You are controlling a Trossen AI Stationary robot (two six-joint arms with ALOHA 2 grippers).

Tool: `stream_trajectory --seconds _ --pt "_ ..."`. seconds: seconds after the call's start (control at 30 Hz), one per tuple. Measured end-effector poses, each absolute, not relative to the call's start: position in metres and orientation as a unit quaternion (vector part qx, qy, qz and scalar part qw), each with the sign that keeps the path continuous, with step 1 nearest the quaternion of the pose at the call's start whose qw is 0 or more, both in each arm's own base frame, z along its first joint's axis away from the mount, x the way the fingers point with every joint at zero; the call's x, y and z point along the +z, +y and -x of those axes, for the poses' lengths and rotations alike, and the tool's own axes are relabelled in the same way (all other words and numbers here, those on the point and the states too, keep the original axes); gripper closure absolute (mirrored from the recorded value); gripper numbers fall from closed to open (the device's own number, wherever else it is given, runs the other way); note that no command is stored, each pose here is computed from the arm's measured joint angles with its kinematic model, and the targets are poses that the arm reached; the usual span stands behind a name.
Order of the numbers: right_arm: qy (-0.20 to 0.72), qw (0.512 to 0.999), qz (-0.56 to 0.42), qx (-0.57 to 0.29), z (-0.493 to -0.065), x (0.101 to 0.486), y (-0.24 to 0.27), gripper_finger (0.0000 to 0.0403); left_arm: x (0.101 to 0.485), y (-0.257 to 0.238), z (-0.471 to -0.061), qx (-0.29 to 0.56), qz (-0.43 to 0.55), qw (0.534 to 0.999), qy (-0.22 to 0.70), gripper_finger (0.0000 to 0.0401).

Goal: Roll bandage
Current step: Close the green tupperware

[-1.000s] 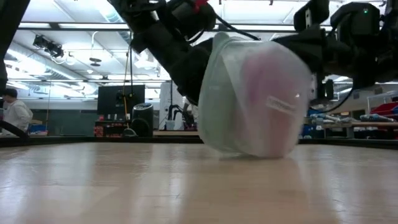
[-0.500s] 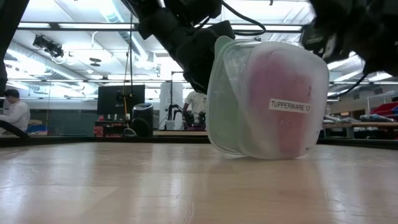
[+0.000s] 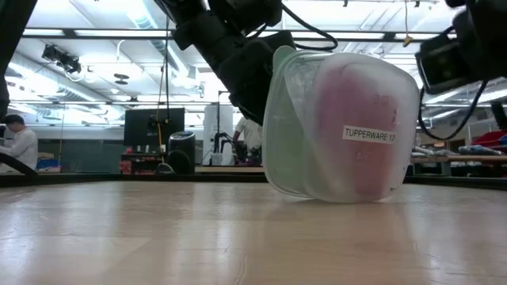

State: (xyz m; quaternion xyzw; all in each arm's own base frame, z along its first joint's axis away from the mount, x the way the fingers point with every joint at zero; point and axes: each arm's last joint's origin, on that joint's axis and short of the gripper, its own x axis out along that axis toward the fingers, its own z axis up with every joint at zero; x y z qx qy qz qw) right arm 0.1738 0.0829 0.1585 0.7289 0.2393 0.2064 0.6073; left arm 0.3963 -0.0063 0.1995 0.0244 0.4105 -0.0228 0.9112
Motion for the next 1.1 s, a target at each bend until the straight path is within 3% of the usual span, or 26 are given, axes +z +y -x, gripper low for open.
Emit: stream_trajectory --seconds 0.3,0.53,0.77,1.1 --pt "0.334 0.529 -0.777 0.066 -0.185 0.113 0.105 0.0395 0.213 -0.007 -0.397 -0.022 -0.020 0.897 0.441 0.0224" --pt "0.218 0.553 -0.801 0.074 -0.198 0.108 0.095 0.0395 0.230 -0.021 -0.401 -0.048 -0.024 0.902 0.429 0.0224" --pt "0.212 0.528 -0.821 0.037 -0.204 0.090 0.085 0.0395 0.230 -0.036 -0.400 -0.064 -0.030 0.900 0.431 0.0224" --pt "0.178 0.540 -0.823 0.020 -0.210 0.087 0.070 0.0395 0.238 -0.045 -0.403 -0.068 -0.036 0.908 0.412 0.0224"
